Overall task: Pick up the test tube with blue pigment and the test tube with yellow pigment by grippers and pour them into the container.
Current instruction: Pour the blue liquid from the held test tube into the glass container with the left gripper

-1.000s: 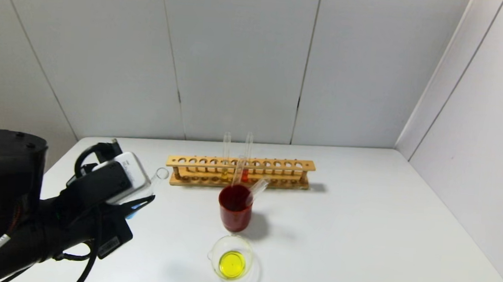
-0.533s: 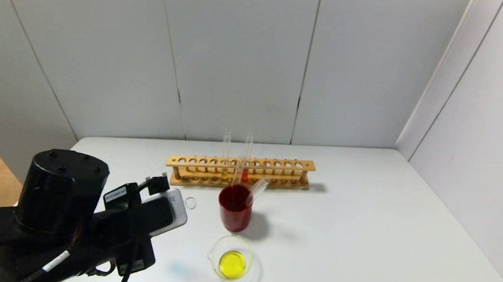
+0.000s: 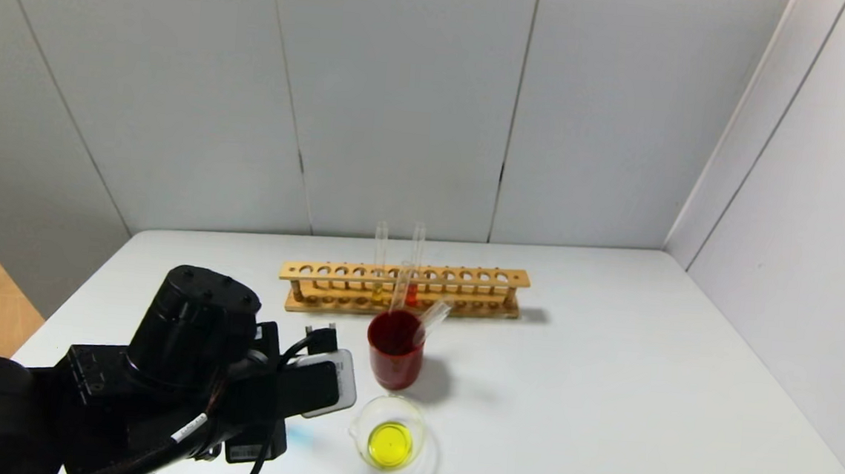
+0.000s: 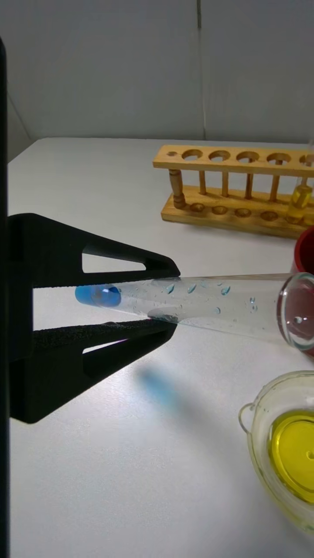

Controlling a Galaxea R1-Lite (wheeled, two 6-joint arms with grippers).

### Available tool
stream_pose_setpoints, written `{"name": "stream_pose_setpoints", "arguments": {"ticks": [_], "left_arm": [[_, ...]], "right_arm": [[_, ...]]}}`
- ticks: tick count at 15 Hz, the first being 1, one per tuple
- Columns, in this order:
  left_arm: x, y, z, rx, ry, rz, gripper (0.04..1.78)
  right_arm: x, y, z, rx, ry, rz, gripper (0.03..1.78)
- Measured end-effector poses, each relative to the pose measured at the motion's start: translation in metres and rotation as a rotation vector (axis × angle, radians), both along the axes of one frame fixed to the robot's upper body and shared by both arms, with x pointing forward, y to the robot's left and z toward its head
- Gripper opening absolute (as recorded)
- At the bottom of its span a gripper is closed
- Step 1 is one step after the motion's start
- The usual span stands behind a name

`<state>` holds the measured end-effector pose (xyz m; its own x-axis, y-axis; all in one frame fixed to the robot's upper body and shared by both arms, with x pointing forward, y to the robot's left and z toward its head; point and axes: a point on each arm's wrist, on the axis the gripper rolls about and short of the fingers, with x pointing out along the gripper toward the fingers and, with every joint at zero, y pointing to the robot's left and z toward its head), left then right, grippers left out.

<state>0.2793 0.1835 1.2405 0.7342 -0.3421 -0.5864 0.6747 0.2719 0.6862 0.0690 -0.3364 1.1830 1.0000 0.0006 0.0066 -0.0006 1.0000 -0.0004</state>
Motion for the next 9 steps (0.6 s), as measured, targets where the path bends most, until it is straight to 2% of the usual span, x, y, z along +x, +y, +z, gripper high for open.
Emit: {"name": "stream_pose_setpoints", "arguments": {"ticks": [6,9], "left_arm": [[0.014,-0.016,-0.009,0.138,-0.03,-0.017,0.3],[0.017,-0.018,-0.012,0.222,-0.008,-0.041,0.3]], "right_arm": [[0.0,0.0,0.0,0.0,0.0,0.0,1.75],[0.0,0.0,0.0,0.0,0.0,0.0,1.75]]}}
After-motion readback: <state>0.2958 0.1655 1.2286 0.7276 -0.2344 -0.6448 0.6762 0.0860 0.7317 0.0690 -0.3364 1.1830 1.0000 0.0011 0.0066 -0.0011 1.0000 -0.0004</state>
